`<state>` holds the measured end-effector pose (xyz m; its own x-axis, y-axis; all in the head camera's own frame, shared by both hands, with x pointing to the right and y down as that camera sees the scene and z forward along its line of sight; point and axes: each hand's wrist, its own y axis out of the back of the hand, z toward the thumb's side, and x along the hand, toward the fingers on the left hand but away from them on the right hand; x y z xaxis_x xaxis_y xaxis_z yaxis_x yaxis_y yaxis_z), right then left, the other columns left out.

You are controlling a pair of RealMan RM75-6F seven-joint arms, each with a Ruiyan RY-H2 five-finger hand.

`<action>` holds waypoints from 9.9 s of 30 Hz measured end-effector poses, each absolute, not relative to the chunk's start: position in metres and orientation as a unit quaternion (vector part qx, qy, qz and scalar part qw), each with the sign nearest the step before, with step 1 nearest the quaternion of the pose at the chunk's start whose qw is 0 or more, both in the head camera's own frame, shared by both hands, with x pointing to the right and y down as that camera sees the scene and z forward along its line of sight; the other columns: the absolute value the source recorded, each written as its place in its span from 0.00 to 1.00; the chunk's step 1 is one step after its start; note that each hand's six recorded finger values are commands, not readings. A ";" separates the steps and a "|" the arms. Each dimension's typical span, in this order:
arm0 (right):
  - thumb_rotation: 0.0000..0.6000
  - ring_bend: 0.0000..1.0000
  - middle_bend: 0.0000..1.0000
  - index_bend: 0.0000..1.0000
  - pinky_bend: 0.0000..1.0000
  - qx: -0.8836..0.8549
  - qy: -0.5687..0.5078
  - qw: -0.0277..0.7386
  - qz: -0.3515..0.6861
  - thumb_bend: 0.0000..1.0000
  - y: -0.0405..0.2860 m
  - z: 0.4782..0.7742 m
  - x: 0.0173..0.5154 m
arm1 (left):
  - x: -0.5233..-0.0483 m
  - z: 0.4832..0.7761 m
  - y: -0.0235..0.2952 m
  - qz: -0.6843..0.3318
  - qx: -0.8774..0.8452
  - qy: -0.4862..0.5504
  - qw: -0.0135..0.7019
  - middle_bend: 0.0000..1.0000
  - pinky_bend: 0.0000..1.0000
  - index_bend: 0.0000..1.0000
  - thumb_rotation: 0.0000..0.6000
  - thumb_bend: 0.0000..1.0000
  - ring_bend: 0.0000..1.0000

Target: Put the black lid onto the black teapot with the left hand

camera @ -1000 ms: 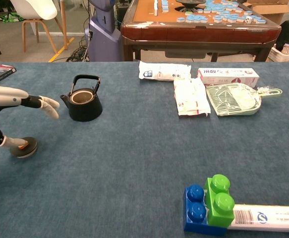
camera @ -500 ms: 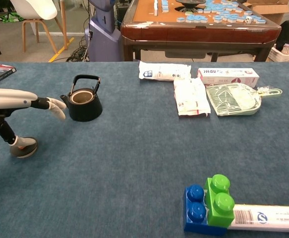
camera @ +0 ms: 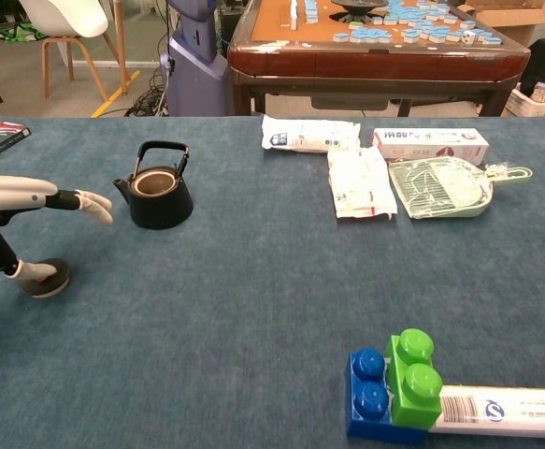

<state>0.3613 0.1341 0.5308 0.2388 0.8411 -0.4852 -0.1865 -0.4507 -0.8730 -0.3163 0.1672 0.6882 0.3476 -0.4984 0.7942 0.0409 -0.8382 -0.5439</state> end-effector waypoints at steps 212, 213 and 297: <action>1.00 0.00 0.00 0.09 0.00 -0.675 -0.229 0.435 0.551 0.55 0.150 0.547 0.351 | -0.361 0.687 0.184 -0.573 -0.755 0.153 0.278 0.00 0.00 0.37 1.00 0.33 0.00; 1.00 0.00 0.00 0.09 0.00 -0.675 -0.229 0.434 0.550 0.55 0.149 0.548 0.351 | -0.361 0.685 0.183 -0.574 -0.754 0.153 0.280 0.00 0.00 0.37 1.00 0.33 0.00; 1.00 0.00 0.00 0.09 0.00 -0.669 -0.253 0.396 0.576 0.55 0.115 0.573 0.392 | -0.206 0.660 0.061 -0.525 -0.779 0.110 0.325 0.00 0.00 0.37 1.00 0.33 0.00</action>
<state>0.3919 0.1150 0.5728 0.2087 0.7947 -0.5701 -0.1189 -0.5580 -0.8213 -0.2056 0.0613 0.6597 0.4244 -0.5126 0.7464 0.1692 -0.7649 -0.6215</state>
